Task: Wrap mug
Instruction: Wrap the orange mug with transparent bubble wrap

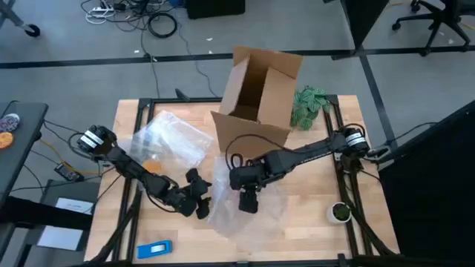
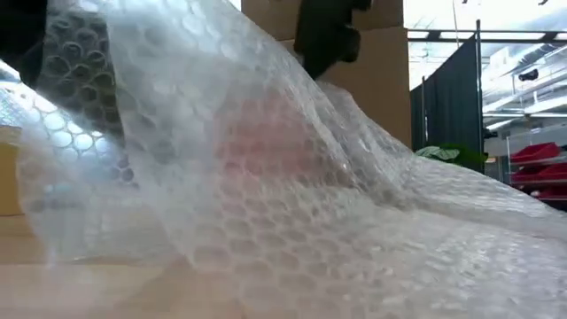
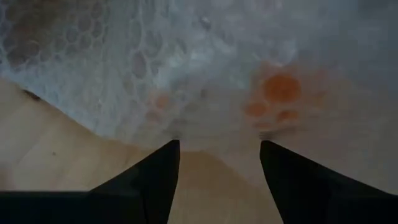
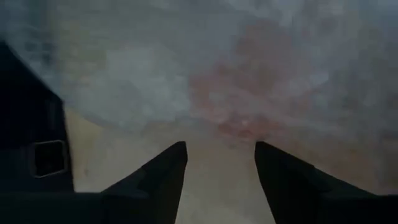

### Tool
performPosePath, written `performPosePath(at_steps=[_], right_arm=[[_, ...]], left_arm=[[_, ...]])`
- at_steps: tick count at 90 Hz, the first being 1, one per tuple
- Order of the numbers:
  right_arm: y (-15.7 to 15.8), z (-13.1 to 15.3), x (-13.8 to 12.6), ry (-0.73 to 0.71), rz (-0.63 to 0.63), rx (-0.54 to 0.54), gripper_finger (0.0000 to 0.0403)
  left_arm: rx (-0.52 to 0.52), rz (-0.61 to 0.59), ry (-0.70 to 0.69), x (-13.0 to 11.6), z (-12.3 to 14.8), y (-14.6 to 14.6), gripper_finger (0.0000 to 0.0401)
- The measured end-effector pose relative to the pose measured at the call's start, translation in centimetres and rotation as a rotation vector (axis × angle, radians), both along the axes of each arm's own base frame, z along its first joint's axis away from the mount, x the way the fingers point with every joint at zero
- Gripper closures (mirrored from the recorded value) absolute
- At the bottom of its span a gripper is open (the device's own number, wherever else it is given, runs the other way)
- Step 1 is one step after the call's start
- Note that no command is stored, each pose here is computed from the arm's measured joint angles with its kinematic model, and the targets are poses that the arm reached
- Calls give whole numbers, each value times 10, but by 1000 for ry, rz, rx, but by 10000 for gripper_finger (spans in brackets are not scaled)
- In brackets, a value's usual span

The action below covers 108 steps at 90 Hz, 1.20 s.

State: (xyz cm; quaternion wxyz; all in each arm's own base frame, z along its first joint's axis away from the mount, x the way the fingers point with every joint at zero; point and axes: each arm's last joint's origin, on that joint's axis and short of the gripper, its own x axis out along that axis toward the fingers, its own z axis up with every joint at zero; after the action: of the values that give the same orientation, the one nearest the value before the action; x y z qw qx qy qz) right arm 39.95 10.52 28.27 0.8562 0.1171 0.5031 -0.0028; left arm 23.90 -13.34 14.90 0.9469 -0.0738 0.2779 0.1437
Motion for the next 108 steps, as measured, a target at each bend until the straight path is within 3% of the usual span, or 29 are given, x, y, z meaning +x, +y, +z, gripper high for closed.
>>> performPosePath(at_steps=[19, 31, 60, 75, 108], right_arm=[[-19, -18, 9, -47, -45, -9, 229], [-30, -39, 11, -62, -61, -10, 229], [-23, -60, 5, -61, 12, -21, 230], [-13, -58, 5, -85, 54, -52, 234], [7, -55, 5, -145, 121, -77, 241]], left_arm=[[14, -6, -24, 1, 5, 0, 192], [19, -35, -81, 2, 26, -1, 192], [33, -79, -179, -7, 63, 4, 192], [18, -68, -175, -5, 60, 3, 192], [-9, -86, -86, -2, 28, -14, 192]])
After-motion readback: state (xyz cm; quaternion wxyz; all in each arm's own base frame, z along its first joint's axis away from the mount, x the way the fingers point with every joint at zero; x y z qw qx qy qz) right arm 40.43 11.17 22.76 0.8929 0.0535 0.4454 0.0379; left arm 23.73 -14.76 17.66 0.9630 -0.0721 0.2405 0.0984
